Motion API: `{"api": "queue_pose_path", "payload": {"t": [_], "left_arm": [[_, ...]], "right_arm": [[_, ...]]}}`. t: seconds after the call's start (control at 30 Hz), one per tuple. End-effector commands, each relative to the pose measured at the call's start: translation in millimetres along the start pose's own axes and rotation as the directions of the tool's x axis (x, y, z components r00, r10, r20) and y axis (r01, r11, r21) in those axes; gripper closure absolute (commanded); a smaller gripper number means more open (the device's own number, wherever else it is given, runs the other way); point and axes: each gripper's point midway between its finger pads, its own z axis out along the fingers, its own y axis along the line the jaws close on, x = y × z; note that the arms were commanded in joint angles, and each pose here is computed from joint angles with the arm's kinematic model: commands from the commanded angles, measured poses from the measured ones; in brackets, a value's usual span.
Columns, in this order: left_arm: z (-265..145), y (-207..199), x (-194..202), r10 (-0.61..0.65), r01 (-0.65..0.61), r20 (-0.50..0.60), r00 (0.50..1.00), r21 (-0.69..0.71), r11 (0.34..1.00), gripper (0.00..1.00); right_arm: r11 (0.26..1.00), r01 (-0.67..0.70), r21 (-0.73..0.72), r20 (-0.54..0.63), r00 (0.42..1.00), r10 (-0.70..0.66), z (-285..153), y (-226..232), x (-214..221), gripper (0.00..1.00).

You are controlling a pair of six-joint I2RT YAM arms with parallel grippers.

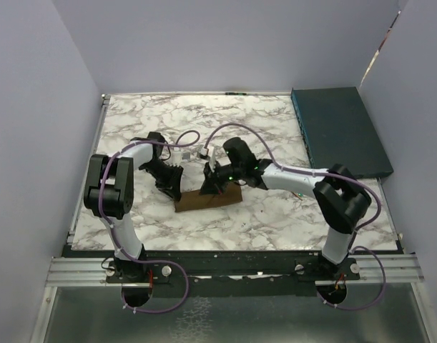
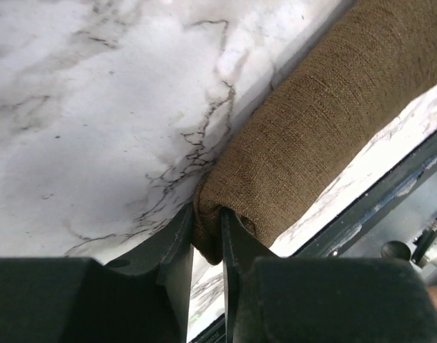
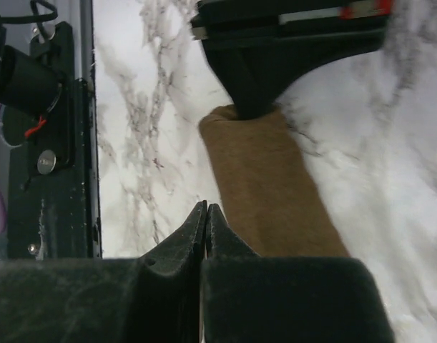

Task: Fold the napkin into a case and place the utensils inside
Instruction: Turn over the napkin at the center of the board.

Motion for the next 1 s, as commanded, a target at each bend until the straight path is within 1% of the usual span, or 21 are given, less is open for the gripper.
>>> {"api": "queue_pose_path", "payload": {"t": [0.0,0.17,0.2,0.23,0.3,0.37,0.4,0.47,0.5,0.67,0.8,0.87,0.97], "left_arm": [[-8.4,28.8,-22.9,0.086,-0.073,0.073,0.994,-0.16,0.984,0.75],[-19.9,26.9,-24.5,0.118,-0.102,0.077,0.99,-0.189,0.977,0.69],[-22.6,25.9,-25.3,0.128,-0.11,0.083,0.988,-0.193,0.975,0.64],[-24.7,24.9,-25.7,0.135,-0.116,0.087,0.987,-0.197,0.974,0.56],[-28.1,22.8,-24.9,0.144,-0.125,0.087,0.986,-0.2,0.972,0.45],[-31.4,22.1,-24.3,0.15,-0.13,0.087,0.985,-0.207,0.97,0.37],[-33.6,21.4,-24.3,0.156,-0.135,0.087,0.984,-0.213,0.968,0.28],[-38.3,21.3,-24.9,0.169,-0.144,0.091,0.981,-0.229,0.963,0.05],[-41.3,21.0,-25.9,0.176,-0.149,0.094,0.98,-0.238,0.96,0.01],[-63.5,18.6,-35.0,0.217,-0.176,0.109,0.97,-0.296,0.939,0.01],[-90.2,15.2,-51.9,0.275,-0.207,0.147,0.95,-0.363,0.908,0.01],[-96.5,5.0,-58.4,0.294,-0.218,0.183,0.938,-0.347,0.912,0.02],[-88.5,-20.0,-61.4,0.319,-0.257,0.223,0.921,-0.268,0.929,0.03]], "right_arm": [[0.996,-0.084,-0.018,0.027,0.996,0.085,35.6,3.3,16.6,0.99],[0.989,-0.133,0.064,0.015,0.991,0.132,48.7,-18.5,40.7,0.99],[0.987,-0.143,0.071,0.004,0.99,0.143,51.2,-20.9,47.0,0.99],[0.985,-0.152,0.076,-0.003,0.988,0.153,53.3,-22.7,51.8,0.99],[0.983,-0.167,0.076,-0.02,0.985,0.169,56.6,-24.6,61.7,0.99],[0.981,-0.185,0.062,-0.038,0.982,0.187,59.0,-22.9,69.6,0.99],[0.98,-0.191,0.052,-0.047,0.98,0.193,59.4,-21.1,72.5,0.99],[0.98,-0.197,0.041,-0.054,0.978,0.199,59.2,-18.4,75.6,0.99],[0.98,-0.198,0.037,-0.055,0.978,0.2,58.6,-17.3,76.1,0.99],[0.981,-0.194,0.011,-0.054,0.979,0.194,55.6,-10.9,67.6,0.99],[0.982,-0.188,-0.006,-0.041,0.981,0.188,52.2,-5.8,52.5,0.99],[0.982,-0.19,-0.007,-0.039,0.981,0.19,49.7,-4.3,46.8,0.99],[0.98,-0.196,-0.008,-0.042,0.98,0.196,46.6,-2.2,40.9,0.99]]}}
